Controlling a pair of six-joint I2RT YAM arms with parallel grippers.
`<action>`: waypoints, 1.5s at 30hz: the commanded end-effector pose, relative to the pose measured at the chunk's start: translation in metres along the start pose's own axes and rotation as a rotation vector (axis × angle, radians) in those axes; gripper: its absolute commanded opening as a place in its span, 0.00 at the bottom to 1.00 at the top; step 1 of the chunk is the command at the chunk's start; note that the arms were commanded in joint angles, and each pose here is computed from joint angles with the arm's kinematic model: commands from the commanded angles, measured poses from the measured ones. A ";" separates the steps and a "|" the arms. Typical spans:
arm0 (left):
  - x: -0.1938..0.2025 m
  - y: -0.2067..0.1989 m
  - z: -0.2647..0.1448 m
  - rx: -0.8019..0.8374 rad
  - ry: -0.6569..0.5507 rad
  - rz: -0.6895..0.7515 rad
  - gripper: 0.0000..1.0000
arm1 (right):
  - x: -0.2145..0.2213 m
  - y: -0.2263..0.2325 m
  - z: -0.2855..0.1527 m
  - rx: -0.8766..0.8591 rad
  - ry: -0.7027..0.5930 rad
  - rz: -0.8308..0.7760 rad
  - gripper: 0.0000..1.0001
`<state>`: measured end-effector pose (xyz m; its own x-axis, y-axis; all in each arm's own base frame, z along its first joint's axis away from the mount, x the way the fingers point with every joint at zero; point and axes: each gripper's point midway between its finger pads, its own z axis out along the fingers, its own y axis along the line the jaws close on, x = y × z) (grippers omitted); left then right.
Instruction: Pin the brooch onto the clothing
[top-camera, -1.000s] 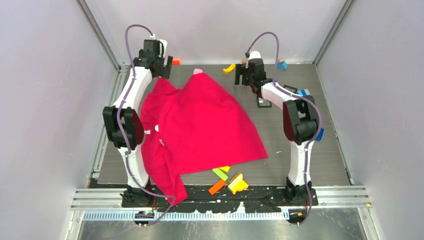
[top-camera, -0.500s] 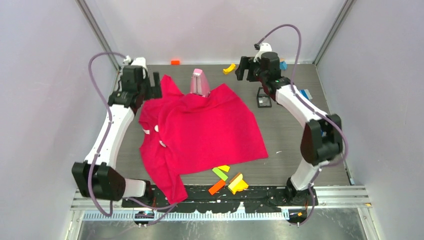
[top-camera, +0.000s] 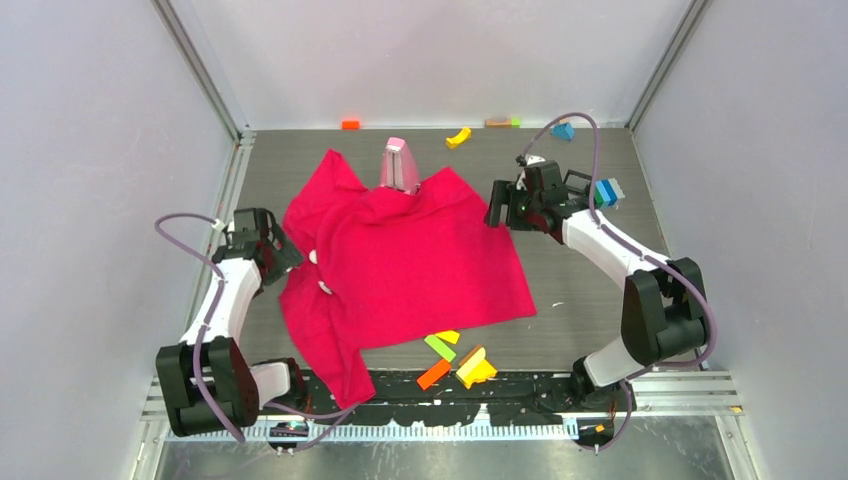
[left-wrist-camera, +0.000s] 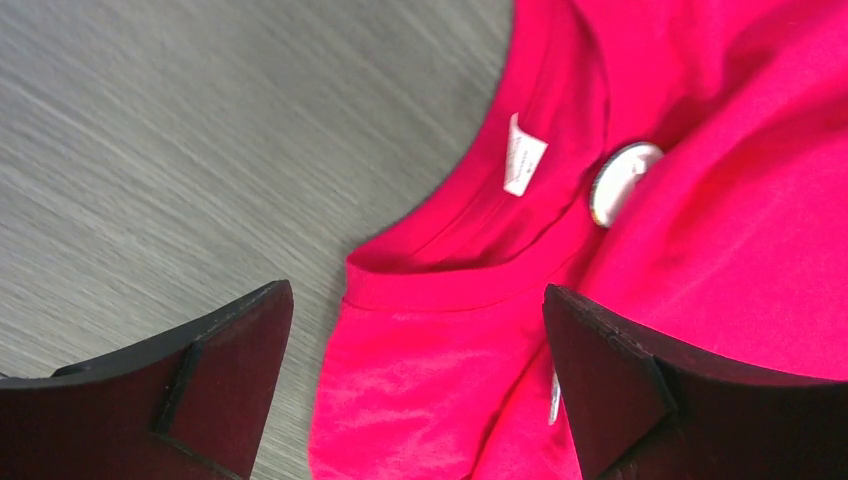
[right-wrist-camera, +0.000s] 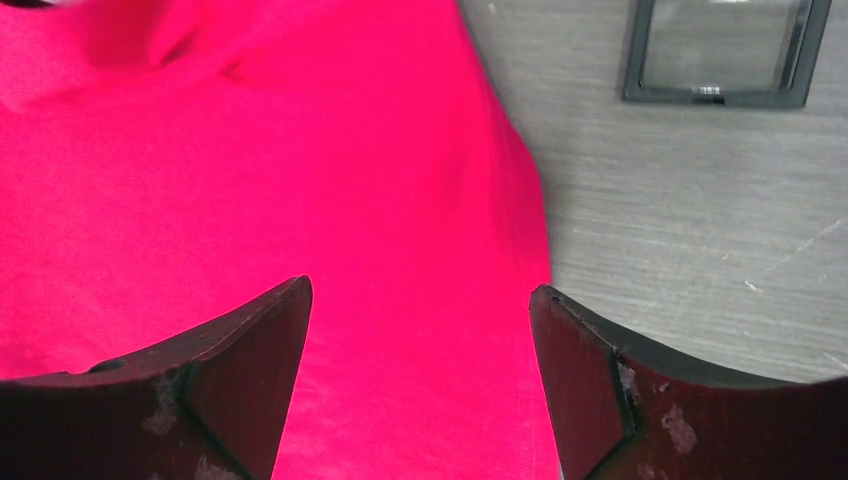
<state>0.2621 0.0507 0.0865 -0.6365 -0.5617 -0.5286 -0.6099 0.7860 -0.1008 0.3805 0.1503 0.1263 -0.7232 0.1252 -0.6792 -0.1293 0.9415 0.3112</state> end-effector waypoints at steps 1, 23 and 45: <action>0.001 0.006 0.009 -0.027 -0.043 -0.131 1.00 | 0.017 -0.013 0.007 0.068 0.046 0.030 0.84; 0.034 0.014 0.037 -0.048 0.057 -0.161 0.32 | 0.047 -0.038 0.072 0.146 0.159 0.029 0.52; 0.027 0.056 0.028 -0.061 -0.006 -0.378 0.00 | 0.050 -0.103 0.039 0.494 0.106 0.109 0.01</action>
<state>0.2159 0.0835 0.0307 -0.3887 -0.8111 -0.4372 -0.8400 0.5069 -0.1935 0.3919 0.0946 0.0226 -0.8089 0.1741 -0.5616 0.1768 0.9830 0.0501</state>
